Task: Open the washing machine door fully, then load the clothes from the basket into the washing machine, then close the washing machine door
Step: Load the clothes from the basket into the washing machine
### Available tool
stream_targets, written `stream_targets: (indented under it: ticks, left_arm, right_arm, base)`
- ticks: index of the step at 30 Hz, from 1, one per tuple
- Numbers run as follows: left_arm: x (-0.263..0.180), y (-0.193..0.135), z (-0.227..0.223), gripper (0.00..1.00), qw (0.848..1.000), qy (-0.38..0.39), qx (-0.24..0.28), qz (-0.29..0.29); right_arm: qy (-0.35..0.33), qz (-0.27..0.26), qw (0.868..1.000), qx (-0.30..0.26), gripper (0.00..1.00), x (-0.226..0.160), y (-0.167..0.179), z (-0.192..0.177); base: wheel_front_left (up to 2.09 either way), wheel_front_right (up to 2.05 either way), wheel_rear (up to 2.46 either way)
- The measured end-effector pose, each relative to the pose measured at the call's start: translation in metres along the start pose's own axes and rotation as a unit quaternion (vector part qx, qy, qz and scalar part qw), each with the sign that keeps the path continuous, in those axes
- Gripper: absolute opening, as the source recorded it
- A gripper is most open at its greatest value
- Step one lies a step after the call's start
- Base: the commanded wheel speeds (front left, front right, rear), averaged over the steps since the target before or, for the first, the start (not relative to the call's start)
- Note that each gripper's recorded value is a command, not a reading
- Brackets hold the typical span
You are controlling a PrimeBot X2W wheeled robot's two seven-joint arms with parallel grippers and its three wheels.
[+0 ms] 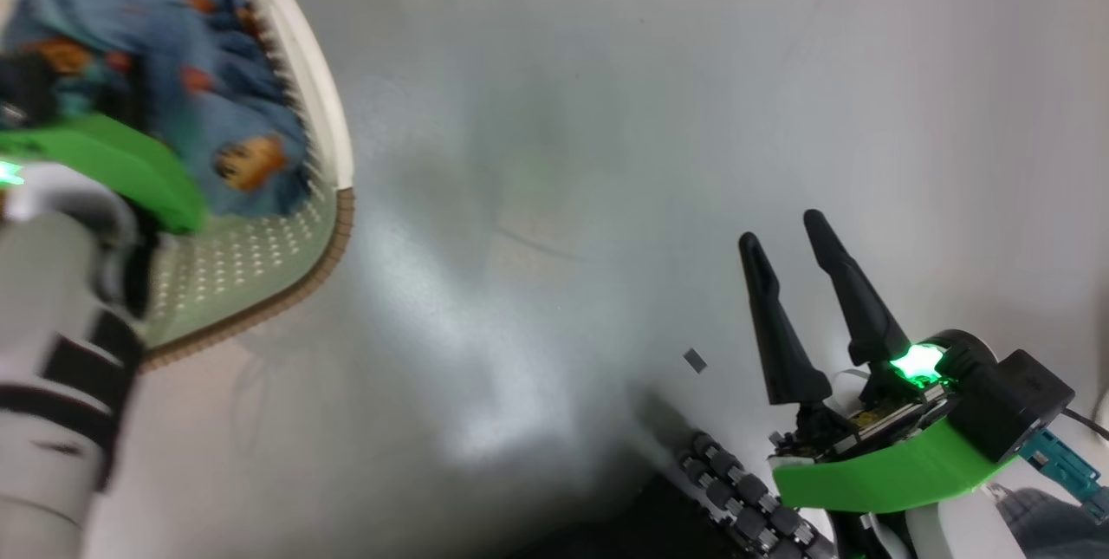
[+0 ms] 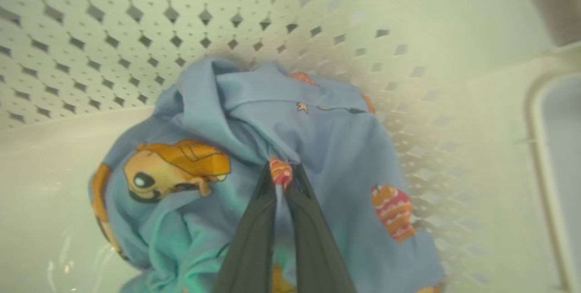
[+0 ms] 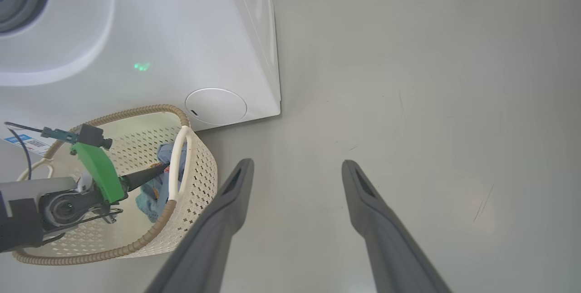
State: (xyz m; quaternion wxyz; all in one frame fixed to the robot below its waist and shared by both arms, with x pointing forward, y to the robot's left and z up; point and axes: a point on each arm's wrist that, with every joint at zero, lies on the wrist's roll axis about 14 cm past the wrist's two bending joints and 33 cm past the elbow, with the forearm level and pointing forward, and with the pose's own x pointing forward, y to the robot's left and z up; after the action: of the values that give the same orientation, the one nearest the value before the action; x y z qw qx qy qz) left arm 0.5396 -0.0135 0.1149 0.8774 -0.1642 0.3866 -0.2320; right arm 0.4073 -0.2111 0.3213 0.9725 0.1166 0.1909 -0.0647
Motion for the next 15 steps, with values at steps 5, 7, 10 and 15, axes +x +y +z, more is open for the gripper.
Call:
stream_targets:
  ticks: [5, 7, 10, 15]
  left_arm:
    - [-0.029, -0.034, 0.004, 0.00, 0.997, -0.030, -0.067, -0.034]
    - [-0.045, -0.032, 0.011, 0.00, 0.996, -0.041, -0.078, -0.032]
    - [-0.069, -0.023, 0.024, 0.00, 0.995, -0.059, -0.079, -0.020]
    - [-0.111, -0.020, 0.044, 0.00, 0.990, -0.096, -0.100, 0.002]
  right_arm:
    - [-0.011, -0.002, 1.000, -0.004, 1.00, 0.000, -0.003, 0.008]
    - [-0.020, 0.001, 1.000, -0.005, 1.00, 0.001, -0.002, 0.013]
    - [-0.034, 0.009, 0.999, -0.004, 1.00, 0.001, 0.002, 0.023]
    - [-0.058, 0.028, 0.998, -0.006, 1.00, -0.003, 0.014, 0.041]
  base:
    - [0.00, 0.00, 0.00]
    - [0.00, 0.00, 0.00]
    - [0.00, 0.00, 0.00]
    - [0.00, 0.00, 0.00]
